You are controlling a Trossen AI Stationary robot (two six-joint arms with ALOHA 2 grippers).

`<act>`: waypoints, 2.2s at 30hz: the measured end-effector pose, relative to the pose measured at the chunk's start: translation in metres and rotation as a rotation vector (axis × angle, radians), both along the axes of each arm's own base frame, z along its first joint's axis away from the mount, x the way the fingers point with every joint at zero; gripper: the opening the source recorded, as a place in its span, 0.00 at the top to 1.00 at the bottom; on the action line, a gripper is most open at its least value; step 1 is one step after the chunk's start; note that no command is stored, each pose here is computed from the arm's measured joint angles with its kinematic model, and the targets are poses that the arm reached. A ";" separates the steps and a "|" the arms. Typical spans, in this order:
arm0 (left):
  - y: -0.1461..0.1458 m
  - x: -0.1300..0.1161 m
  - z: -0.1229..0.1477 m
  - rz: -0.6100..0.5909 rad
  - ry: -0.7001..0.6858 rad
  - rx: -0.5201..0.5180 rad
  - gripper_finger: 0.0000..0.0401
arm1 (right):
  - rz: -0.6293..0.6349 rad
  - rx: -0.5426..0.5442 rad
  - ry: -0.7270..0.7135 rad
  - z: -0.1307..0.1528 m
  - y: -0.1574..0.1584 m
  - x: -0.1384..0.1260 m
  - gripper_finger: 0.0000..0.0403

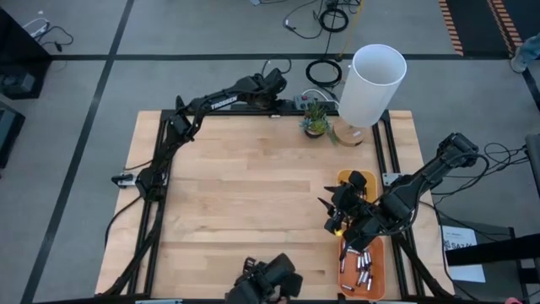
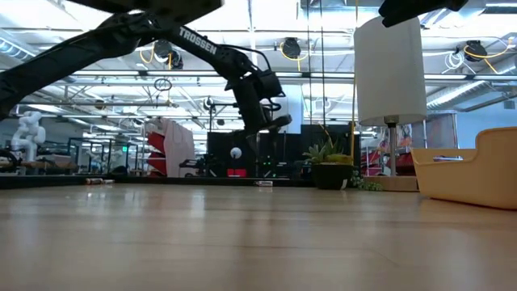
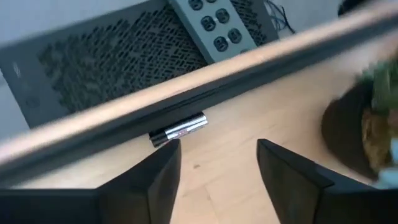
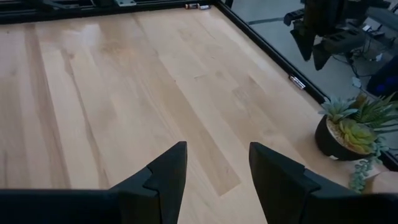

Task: Sort batteries
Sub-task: Put the silver battery into the orange bin

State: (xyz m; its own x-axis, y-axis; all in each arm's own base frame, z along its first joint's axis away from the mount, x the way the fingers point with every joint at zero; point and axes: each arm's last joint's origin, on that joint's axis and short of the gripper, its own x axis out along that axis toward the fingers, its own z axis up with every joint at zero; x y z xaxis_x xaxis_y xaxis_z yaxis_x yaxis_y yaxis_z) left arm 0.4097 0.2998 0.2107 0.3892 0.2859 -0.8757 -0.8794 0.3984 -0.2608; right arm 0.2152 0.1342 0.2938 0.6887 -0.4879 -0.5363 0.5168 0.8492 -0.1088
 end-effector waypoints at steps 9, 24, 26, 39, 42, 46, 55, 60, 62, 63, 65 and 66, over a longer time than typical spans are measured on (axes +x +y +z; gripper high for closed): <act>-0.001 -0.003 -0.009 0.162 -0.018 -0.080 0.21 | 0.021 -0.028 0.021 0.000 0.000 0.000 0.59; 0.005 0.005 -0.066 0.216 0.022 -0.234 0.15 | 0.034 -0.053 0.035 0.000 0.000 0.000 0.59; 0.007 0.004 -0.065 0.218 0.021 -0.225 0.15 | 0.035 -0.053 0.036 0.000 0.000 0.000 0.59; 0.030 -0.006 -0.064 0.246 -0.029 -0.192 0.15 | 0.034 -0.048 0.037 0.000 0.000 0.000 0.59; 0.034 -0.009 -0.064 0.228 -0.025 -0.178 0.15 | 0.034 -0.048 0.037 0.000 0.000 0.000 0.59; 0.035 -0.009 -0.064 0.222 -0.022 -0.172 0.15 | 0.033 -0.048 0.036 0.000 0.000 0.000 0.59; 0.034 -0.008 -0.064 0.232 -0.015 -0.156 0.15 | 0.035 -0.050 0.037 0.000 0.000 0.000 0.59; 0.036 -0.010 -0.064 0.258 -0.014 -0.158 0.20 | 0.045 -0.063 0.047 0.000 0.000 0.000 0.59; 0.036 -0.010 -0.065 0.250 -0.009 -0.154 0.24 | 0.046 -0.065 0.048 0.000 0.000 0.000 0.59; 0.037 -0.010 -0.067 0.242 -0.007 -0.148 0.26 | 0.048 -0.067 0.049 0.000 0.000 0.000 0.59; 0.037 -0.009 -0.067 0.246 -0.010 -0.148 0.29 | 0.053 -0.073 0.054 0.000 0.000 0.000 0.59; 0.037 -0.009 -0.067 0.253 -0.012 -0.149 0.30 | 0.056 -0.077 0.057 0.000 0.000 0.000 0.59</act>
State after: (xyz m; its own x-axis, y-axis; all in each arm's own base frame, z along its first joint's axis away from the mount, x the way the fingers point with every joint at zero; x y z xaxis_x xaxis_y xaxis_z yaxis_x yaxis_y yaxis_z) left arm 0.4004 0.3370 0.1434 0.3328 0.2441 -0.9109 -0.9423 0.1233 -0.3113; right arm 0.2147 0.1339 0.2936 0.6856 -0.4909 -0.5376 0.4598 0.8645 -0.2030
